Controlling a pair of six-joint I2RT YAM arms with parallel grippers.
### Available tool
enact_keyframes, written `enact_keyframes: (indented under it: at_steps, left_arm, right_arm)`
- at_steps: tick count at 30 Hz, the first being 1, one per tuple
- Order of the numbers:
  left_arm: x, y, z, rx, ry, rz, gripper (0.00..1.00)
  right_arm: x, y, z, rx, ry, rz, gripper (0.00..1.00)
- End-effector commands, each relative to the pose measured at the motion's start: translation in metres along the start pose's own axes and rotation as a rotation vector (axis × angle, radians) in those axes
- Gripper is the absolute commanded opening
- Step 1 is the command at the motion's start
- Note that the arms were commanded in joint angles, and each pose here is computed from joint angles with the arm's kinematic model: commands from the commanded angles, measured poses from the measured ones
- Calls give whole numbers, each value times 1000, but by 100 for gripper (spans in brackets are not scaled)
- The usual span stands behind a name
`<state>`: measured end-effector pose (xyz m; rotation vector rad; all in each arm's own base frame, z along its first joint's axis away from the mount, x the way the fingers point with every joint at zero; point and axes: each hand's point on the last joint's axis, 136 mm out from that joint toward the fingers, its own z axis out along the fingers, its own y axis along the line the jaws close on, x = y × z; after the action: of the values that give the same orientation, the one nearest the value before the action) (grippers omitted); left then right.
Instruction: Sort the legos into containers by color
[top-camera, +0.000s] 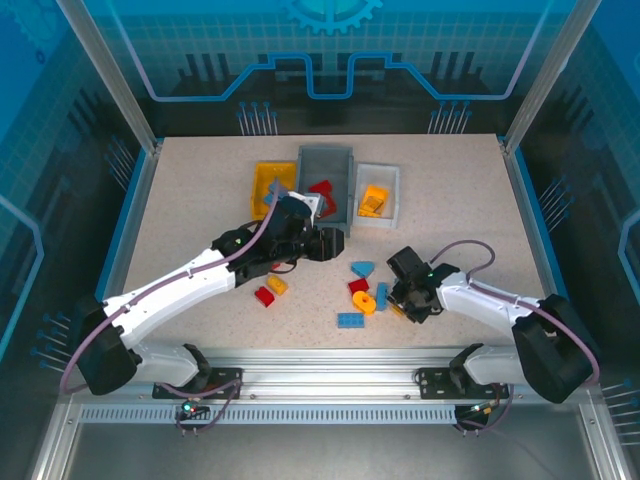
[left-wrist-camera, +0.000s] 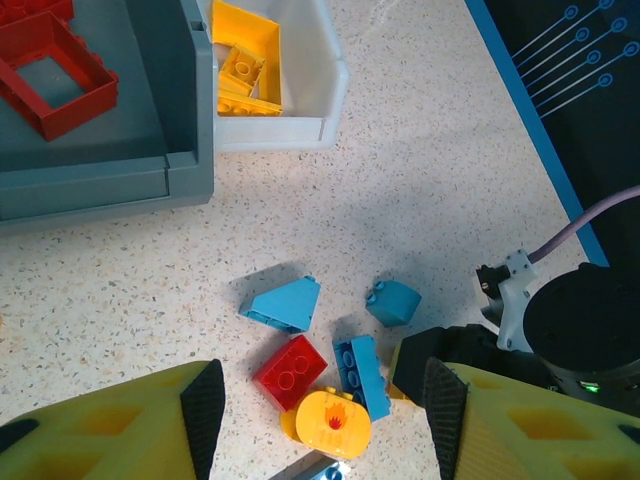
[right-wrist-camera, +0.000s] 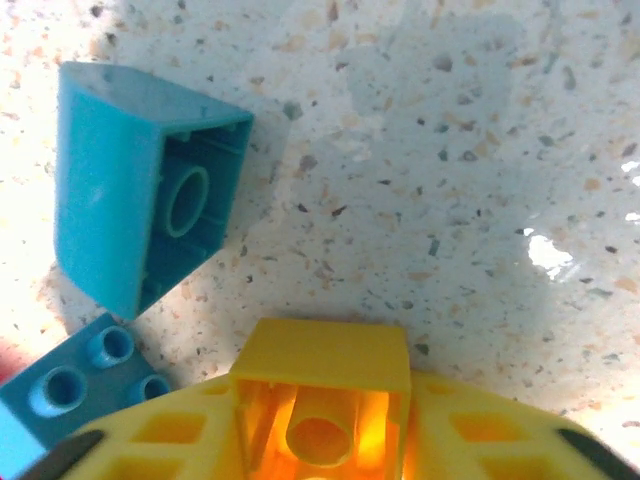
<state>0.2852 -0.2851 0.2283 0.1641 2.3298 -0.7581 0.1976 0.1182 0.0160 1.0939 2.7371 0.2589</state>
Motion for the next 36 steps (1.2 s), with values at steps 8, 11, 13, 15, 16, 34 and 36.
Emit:
enact_keyframes:
  at_steps: [8, 11, 13, 15, 16, 34, 36]
  left_arm:
    - [8, -25, -39, 139, -59, -61, 60]
    - [14, -38, -43, 193, -68, -65, 60]
    - [20, -48, -42, 210, -73, -53, 60]
    - [24, -55, -38, 216, -78, -47, 61]
    - [26, -58, -35, 215, -80, -44, 61]
    - [55, 12, -9, -140, -38, -70, 65]
    - [59, 30, -11, -185, -15, -107, 65]
  right_arm:
    - [-52, 48, -78, -124, -267, -266, 21]
    - [-70, 97, -91, -160, -289, -410, 21]
    - [-85, 131, -88, -175, -287, -488, 21]
    - [-103, 156, -81, -155, -288, -526, 19]
    - [-113, 168, -75, -139, -291, -542, 19]
    - [-198, 251, -4, -92, -164, -524, 46]
    - [-197, 253, -22, -122, -189, -528, 52]
